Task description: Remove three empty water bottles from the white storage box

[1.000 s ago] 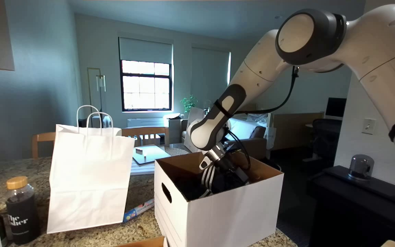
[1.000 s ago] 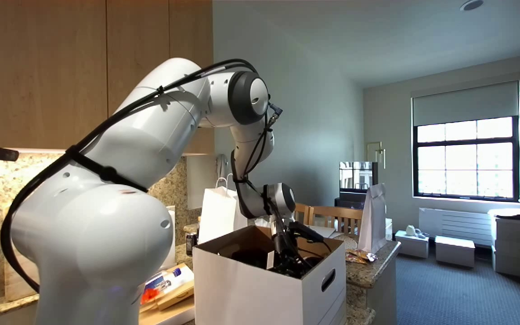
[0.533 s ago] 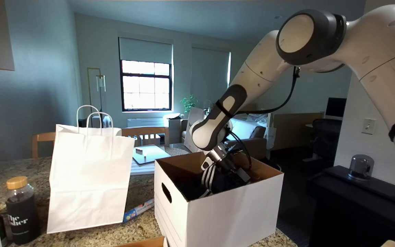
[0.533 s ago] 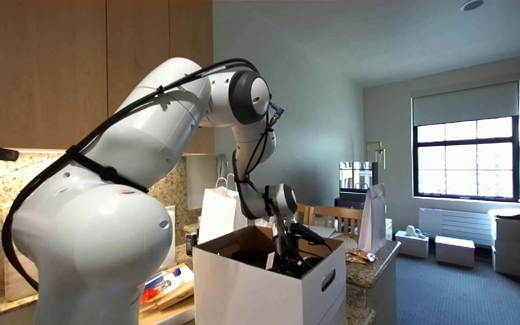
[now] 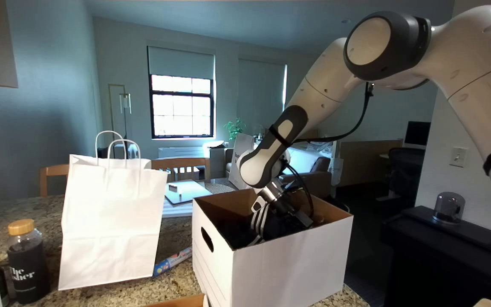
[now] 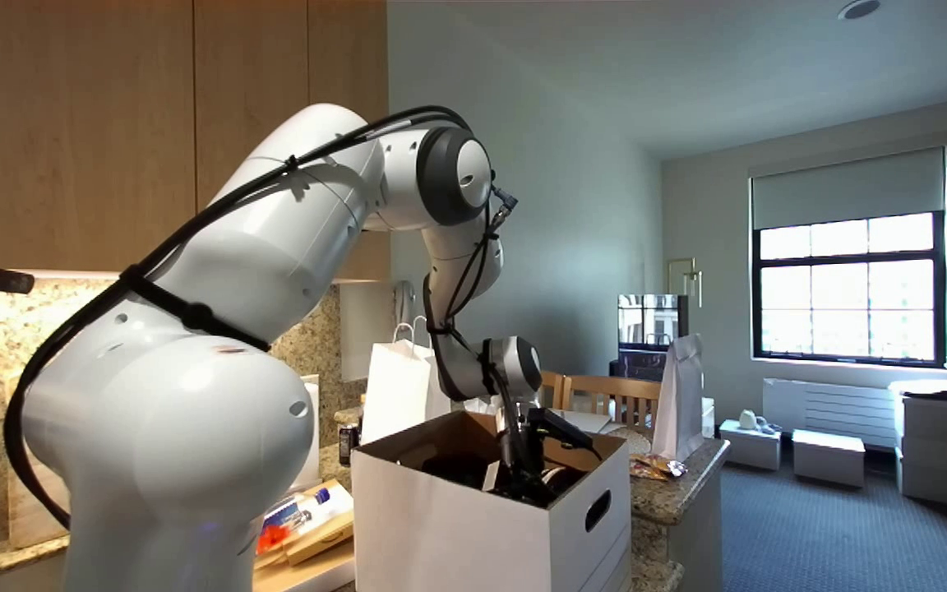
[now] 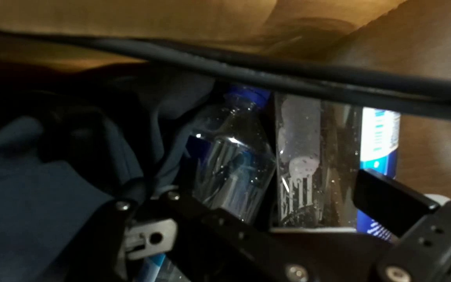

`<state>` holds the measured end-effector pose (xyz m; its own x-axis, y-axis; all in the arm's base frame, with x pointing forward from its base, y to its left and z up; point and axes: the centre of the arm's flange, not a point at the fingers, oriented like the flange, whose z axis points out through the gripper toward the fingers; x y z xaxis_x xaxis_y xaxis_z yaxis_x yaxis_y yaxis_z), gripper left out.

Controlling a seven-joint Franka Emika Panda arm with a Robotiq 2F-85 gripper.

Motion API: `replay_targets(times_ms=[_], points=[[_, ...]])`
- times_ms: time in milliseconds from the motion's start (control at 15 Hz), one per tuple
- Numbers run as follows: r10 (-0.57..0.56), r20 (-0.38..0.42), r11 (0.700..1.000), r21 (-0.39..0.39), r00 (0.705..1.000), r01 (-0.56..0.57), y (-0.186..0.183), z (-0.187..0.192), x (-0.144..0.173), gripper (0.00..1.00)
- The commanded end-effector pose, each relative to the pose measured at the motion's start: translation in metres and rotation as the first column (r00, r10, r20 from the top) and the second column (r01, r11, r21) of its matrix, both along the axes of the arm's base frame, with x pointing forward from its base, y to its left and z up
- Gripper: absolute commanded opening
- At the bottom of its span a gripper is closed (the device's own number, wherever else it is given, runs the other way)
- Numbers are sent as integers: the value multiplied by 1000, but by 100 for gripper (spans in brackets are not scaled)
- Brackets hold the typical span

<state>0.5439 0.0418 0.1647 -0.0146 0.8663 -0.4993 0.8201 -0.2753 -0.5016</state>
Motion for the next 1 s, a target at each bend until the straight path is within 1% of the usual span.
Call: replay_targets(times_ms=[0, 467, 733, 933], points=[[-59, -3, 998, 3, 998, 59, -17, 6, -29, 100], [-116, 3, 993, -32, 993, 116, -35, 18, -49, 100], [-143, -15, 988, -63, 990, 142, -45, 15, -60, 100], [-152, -20, 985, -85, 988, 150, -46, 10, -60, 100]])
